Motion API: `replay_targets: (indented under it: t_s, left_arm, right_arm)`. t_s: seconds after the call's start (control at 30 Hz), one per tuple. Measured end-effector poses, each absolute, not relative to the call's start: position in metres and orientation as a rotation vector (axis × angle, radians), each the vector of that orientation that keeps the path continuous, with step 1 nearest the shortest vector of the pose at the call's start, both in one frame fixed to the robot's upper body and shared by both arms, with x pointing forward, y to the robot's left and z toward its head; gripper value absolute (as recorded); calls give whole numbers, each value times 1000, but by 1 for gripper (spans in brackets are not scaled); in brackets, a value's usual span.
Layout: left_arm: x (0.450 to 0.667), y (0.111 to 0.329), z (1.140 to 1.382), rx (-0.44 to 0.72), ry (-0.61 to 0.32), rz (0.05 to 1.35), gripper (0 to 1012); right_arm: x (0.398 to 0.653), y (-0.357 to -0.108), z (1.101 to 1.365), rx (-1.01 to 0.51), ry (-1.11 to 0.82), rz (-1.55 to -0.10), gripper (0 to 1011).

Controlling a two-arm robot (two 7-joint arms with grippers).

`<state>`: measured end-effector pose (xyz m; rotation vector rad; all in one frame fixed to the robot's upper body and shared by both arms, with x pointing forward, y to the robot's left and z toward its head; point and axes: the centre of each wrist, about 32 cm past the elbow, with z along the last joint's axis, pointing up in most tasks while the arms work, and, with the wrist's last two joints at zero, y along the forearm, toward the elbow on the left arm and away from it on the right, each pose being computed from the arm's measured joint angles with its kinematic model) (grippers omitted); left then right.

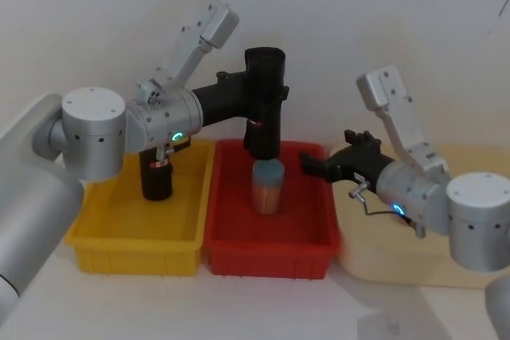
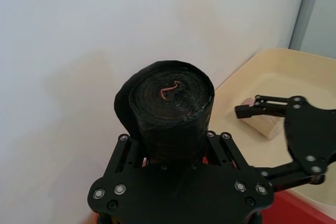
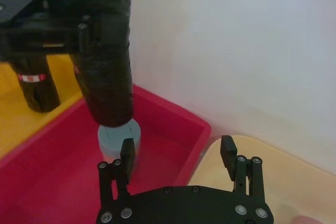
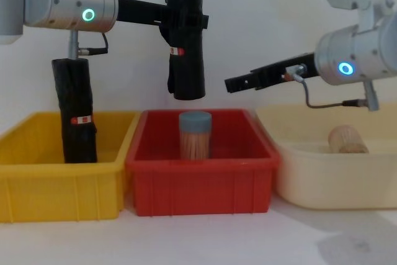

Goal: Pick up the garbage bag with the one hand and transfer it to the other hand.

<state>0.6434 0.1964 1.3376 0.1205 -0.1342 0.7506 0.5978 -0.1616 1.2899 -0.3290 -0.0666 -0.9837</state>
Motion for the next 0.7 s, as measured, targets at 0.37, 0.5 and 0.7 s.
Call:
replay_targets:
  t_s: [0.37,0.5,0.7]
  left_arm:
    - [644,196,1337,120,-134,749,446]
    - [644,196,1337,120,-134,748,446]
    - [644,196,1337,120,-134,748,446]
  right_arm:
    - [612,-140,1299,-288,80,-1000,999]
    - [613,-136,1301,-277,114,-992,999]
    - [608,-130,1309,-255,167,-960,999]
